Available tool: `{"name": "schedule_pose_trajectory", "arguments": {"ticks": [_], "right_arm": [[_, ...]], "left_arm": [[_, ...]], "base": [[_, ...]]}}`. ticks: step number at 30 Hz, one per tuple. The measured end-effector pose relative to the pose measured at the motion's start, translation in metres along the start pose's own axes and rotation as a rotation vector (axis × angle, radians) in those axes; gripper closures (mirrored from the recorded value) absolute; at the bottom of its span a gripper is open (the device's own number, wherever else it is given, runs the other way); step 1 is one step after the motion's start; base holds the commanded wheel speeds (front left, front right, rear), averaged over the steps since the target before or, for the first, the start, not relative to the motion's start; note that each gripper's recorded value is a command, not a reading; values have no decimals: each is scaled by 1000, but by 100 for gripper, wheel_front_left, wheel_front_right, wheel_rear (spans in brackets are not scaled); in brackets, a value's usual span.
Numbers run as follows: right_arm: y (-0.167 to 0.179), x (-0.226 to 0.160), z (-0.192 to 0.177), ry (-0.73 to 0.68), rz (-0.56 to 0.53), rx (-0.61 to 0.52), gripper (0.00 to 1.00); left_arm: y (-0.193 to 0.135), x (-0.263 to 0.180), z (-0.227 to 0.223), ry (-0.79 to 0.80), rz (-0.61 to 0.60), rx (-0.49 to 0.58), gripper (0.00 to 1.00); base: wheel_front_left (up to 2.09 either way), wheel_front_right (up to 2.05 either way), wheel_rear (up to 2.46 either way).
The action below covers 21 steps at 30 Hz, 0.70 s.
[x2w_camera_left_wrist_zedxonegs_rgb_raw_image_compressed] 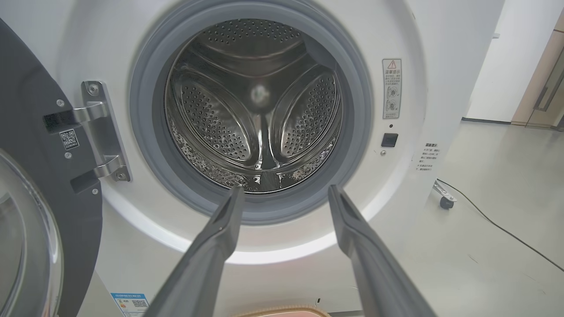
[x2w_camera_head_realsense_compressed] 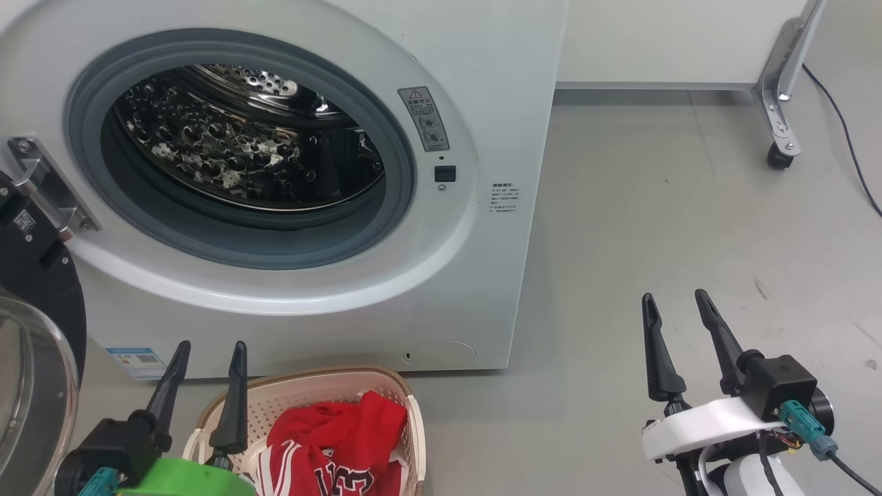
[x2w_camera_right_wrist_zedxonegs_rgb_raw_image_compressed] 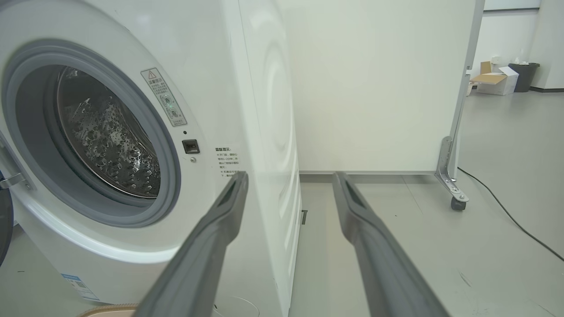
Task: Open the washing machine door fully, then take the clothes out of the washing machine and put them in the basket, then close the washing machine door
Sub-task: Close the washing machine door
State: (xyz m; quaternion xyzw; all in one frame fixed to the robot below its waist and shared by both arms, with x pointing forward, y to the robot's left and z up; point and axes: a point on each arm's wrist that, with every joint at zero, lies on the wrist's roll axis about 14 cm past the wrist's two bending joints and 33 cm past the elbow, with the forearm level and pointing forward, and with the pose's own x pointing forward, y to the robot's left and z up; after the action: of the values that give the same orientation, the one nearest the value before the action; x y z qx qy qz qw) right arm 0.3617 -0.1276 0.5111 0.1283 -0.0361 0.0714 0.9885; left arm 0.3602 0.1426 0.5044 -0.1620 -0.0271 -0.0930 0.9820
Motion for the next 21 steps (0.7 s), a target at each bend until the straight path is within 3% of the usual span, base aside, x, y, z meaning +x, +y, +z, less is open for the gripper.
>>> {"name": "schedule_pose_trajectory", "arguments": {"ticks": [21], "right_arm": [[-3,-4,6,-19,-10,1,0]], "left_arm": [[-6,-1,4,-17,-10,1,0]], "base": [[-46,47,-2]]}}
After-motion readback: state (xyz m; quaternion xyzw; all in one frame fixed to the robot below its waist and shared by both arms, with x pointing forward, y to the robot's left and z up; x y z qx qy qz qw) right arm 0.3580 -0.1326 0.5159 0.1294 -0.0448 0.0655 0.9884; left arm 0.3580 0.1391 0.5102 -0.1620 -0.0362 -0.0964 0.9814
